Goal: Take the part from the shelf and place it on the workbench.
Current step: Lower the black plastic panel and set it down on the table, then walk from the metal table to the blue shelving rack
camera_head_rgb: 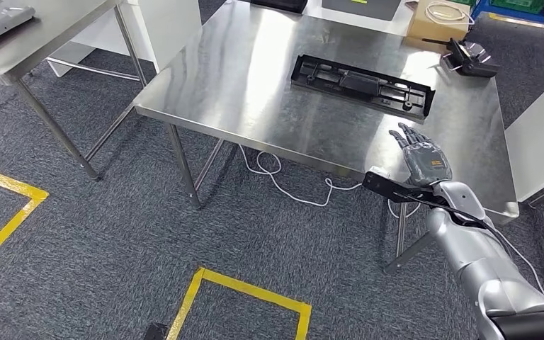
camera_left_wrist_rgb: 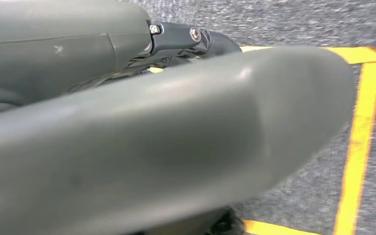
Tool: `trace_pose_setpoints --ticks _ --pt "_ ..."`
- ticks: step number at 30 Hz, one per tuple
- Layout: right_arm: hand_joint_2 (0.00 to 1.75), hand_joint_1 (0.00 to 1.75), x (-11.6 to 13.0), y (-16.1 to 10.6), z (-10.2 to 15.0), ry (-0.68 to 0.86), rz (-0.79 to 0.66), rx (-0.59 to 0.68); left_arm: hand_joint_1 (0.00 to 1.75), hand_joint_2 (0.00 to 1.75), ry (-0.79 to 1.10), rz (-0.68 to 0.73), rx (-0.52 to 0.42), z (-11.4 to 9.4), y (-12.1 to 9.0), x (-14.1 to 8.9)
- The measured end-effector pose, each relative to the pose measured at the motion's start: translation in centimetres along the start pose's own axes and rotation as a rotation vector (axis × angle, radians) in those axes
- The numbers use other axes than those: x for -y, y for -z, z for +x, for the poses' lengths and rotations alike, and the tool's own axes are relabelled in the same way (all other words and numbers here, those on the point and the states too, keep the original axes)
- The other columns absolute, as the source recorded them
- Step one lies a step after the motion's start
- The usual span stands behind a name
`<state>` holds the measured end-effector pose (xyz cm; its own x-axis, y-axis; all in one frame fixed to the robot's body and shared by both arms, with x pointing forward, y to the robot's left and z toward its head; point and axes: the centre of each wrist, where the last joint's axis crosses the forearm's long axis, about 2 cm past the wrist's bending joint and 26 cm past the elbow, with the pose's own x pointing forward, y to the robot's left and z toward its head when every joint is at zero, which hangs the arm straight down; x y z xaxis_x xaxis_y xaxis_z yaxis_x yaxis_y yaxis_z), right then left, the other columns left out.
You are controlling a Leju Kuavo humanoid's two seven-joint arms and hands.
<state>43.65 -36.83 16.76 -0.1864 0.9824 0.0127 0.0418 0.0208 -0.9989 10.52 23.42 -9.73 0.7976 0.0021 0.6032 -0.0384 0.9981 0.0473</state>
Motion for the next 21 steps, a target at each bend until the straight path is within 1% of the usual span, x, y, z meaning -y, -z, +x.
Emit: trace_pose_setpoints --ticks 3,9,13,17,21 --pt "1.75 0.0 -0.5 -0.3 -0.1 0.004 0.014 -0.007 0.0 0.0 -0.003 0.001 -0.001 0.0 0.0 0.0" --pt "1.75 0.0 -0.2 -0.2 -0.5 0.015 0.004 -0.021 0.0 0.0 -0.008 -0.005 -0.002 0.0 -0.1 0.4" --pt "1.75 0.0 -0.6 -0.4 -0.4 0.052 0.017 -0.045 0.0 0.0 -0.008 -0.004 -0.004 -0.1 -0.1 0.3" --pt "0.0 0.0 -2.8 -1.8 -0.7 0.094 0.075 -0.09 0.0 0.0 -0.002 -0.001 0.009 -0.1 -0.1 0.2" --pt "0.0 0.0 -4.1 -2.6 -0.7 0.125 0.105 -0.124 0.0 0.0 0.006 0.003 0.007 -0.2 -0.1 0.1"
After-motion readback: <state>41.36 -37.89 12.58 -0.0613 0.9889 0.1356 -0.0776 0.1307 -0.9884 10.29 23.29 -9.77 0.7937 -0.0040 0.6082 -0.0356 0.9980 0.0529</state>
